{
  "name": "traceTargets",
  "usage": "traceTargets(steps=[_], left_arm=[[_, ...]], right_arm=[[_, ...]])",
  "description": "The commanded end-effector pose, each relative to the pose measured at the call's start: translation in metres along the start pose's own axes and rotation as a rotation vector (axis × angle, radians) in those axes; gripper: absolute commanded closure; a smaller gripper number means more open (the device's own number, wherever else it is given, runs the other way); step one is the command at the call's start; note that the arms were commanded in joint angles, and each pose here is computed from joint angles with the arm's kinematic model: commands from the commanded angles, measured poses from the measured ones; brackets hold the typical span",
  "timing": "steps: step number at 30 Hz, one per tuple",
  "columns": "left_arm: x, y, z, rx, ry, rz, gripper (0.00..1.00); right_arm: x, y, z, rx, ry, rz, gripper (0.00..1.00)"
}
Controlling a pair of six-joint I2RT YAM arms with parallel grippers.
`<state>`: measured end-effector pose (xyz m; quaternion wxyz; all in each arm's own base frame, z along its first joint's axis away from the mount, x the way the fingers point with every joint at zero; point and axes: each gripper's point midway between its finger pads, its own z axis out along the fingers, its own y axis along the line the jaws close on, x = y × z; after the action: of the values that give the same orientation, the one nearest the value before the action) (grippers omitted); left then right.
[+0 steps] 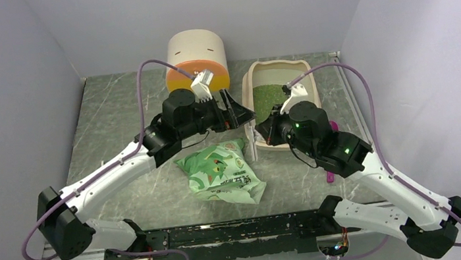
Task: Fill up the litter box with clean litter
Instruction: Pick up the clamp at the center of the board.
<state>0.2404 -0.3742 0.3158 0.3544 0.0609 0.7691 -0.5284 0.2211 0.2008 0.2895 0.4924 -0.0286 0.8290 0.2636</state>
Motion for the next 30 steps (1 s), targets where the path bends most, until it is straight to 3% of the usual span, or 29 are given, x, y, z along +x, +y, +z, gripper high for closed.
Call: traceTargets(steps=[1, 6, 10, 17, 19, 20, 22, 24, 26, 30], left_arm=[[-0.001, -0.014, 0.008, 0.077, 0.012, -0.034, 0.09], [0.005, -0.007, 0.015, 0.080, 0.016, -0.061, 0.18], [0.006, 0.000, 0.018, 0.059, 0.007, -0.068, 0.34], [0.004, 0.003, 0.014, 0.056, -0.023, -0.068, 0.88], [0.002, 0.004, 0.013, 0.045, -0.030, -0.065, 0.95], [0.001, 0.005, 0.012, 0.038, -0.035, -0.064, 0.95], [-0.003, 0.006, 0.009, 0.021, -0.057, -0.061, 0.95], [-0.007, 0.007, 0.006, 0.001, -0.074, -0.054, 0.95], [-0.010, 0.010, 0.004, -0.020, -0.086, -0.050, 0.95], [-0.013, 0.014, 0.002, -0.052, -0.101, -0.050, 0.95]], right_arm=[[-0.018, 0.023, 0.001, -0.114, -0.065, -0.006, 1.00], [-0.014, 0.026, 0.005, -0.130, -0.063, 0.012, 1.00], [-0.011, 0.026, 0.005, -0.135, -0.057, 0.013, 1.00], [-0.003, 0.027, 0.008, -0.149, -0.035, 0.026, 1.00], [-0.001, 0.031, 0.007, -0.175, -0.026, 0.025, 1.00], [0.000, 0.033, 0.007, -0.185, -0.017, 0.024, 0.91], [0.003, 0.033, 0.006, -0.180, 0.000, 0.043, 0.59], [0.004, 0.032, 0.002, -0.178, 0.006, 0.062, 0.37], [0.002, 0.033, -0.002, -0.186, -0.004, 0.085, 0.28], [0.001, 0.043, -0.006, -0.244, 0.000, 0.096, 0.24]])
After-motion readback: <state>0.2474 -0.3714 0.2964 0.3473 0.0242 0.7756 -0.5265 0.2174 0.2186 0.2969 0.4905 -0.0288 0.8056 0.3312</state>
